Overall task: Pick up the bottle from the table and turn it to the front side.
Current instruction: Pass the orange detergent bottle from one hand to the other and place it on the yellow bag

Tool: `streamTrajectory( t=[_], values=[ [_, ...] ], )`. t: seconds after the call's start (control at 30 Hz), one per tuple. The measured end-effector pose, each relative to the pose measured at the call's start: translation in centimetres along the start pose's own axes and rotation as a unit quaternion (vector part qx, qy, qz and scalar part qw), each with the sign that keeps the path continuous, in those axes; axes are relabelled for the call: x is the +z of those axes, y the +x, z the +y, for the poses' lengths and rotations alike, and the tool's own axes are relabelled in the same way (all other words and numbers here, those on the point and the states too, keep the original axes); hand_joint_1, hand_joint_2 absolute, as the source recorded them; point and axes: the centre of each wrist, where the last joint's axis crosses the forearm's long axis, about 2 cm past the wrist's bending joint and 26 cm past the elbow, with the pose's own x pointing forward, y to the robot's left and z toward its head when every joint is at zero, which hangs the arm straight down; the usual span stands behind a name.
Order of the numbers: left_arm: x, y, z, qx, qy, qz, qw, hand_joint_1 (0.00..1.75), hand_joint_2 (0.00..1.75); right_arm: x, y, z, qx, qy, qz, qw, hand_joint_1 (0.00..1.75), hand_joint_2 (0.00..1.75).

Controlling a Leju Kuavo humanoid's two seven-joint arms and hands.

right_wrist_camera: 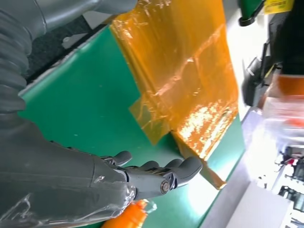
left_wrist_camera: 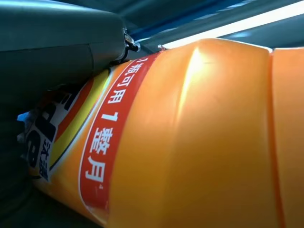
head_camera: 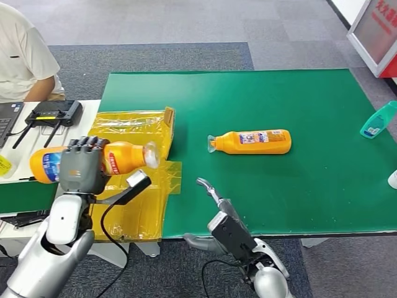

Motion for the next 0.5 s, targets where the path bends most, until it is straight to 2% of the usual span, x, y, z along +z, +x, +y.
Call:
streamTrajectory(
  t=[0.07,0.13,0.3,0.5],
  values=[
    [-0.4,0.2,-1.7,-0.014,-0.023,-0.051,0.998,1.75,1.75,-0.7,-0.1,-0.1,-0.003,0.003,-0.013,1.0,0.0,1.75],
    [-0.8,0.5,-3.3,-0.024,-0.05,-0.079,0.995,1.75,1.75,-1.3,-0.1,-0.2,-0.005,0.006,-0.022,1.0,0.0,1.75],
    [-2.2,1.9,-5.5,-0.037,-0.104,-0.117,0.987,1.75,1.75,-2.3,0.1,-0.2,-0.004,0.017,-0.034,0.999,0.0,1.75],
    [-3.1,3.6,-6.7,-0.037,-0.138,-0.139,0.98,1.75,1.75,-2.7,0.1,-0.2,-0.002,0.021,-0.04,0.999,0.0,1.75]
  ],
)
